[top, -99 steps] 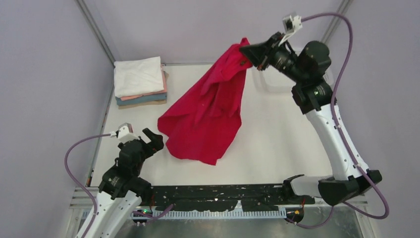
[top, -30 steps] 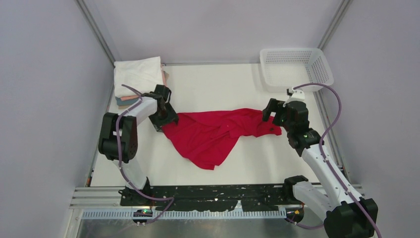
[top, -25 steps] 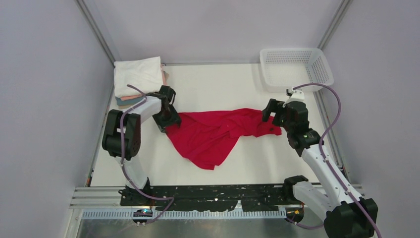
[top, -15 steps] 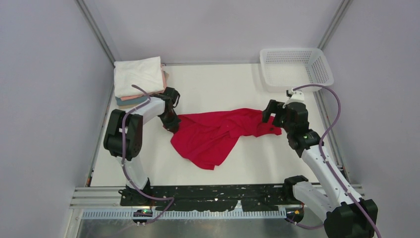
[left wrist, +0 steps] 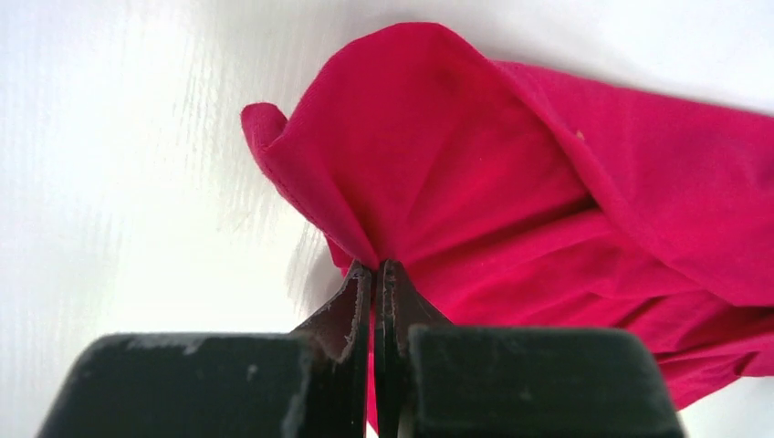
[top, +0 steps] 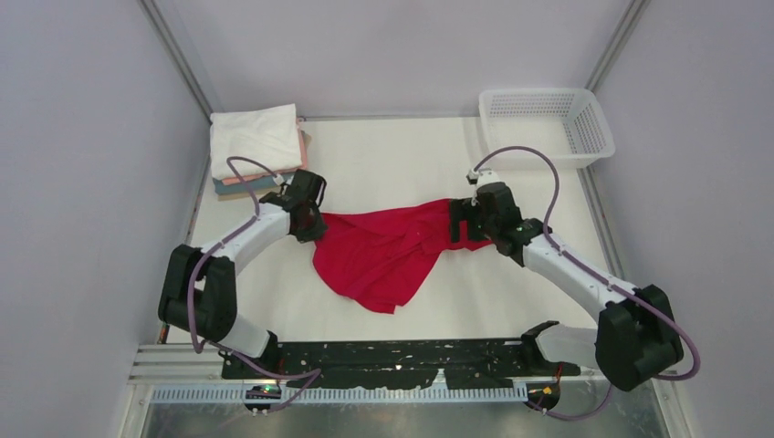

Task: Fold and stack the t-shirts
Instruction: Flatten out the tshirt

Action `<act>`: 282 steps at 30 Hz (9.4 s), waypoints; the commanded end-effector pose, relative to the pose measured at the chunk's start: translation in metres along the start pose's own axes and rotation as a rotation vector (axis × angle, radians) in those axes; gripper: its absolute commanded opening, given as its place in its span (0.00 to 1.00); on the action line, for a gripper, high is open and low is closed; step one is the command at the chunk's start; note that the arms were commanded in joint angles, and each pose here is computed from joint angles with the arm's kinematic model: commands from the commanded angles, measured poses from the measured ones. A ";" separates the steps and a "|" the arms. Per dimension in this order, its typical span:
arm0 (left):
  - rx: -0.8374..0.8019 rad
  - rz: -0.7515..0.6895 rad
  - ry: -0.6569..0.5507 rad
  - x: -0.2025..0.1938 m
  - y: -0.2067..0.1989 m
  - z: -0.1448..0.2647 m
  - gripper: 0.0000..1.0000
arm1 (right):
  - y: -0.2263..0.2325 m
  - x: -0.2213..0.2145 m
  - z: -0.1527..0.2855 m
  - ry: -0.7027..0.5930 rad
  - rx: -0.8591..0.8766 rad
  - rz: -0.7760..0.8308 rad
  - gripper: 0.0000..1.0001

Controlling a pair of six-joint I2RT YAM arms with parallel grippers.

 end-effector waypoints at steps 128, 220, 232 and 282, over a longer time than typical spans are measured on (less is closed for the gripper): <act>-0.107 0.162 0.111 -0.189 0.059 0.049 0.69 | -0.087 0.027 0.037 -0.274 -0.283 -0.492 0.95; -0.097 -0.005 -0.281 -0.101 0.050 0.054 0.00 | -0.033 -0.170 0.065 0.560 -0.354 -0.225 0.07; -0.106 0.029 -0.591 -0.024 0.039 0.100 0.00 | -0.029 -0.011 0.067 -0.048 -0.409 -0.093 0.06; -0.573 -0.029 -1.618 0.039 0.104 0.544 0.00 | 0.104 0.205 0.472 -0.931 0.744 0.364 0.06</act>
Point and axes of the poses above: each gripper's point midway between its finger pads, its own z axis back along the fingers, its own y axis along the line the jaws close on, x = y × z, the point moved 2 cm from there along z, back along the fingers, and after that the axes turned 12 degrees about -z, right-handed, at the moved point
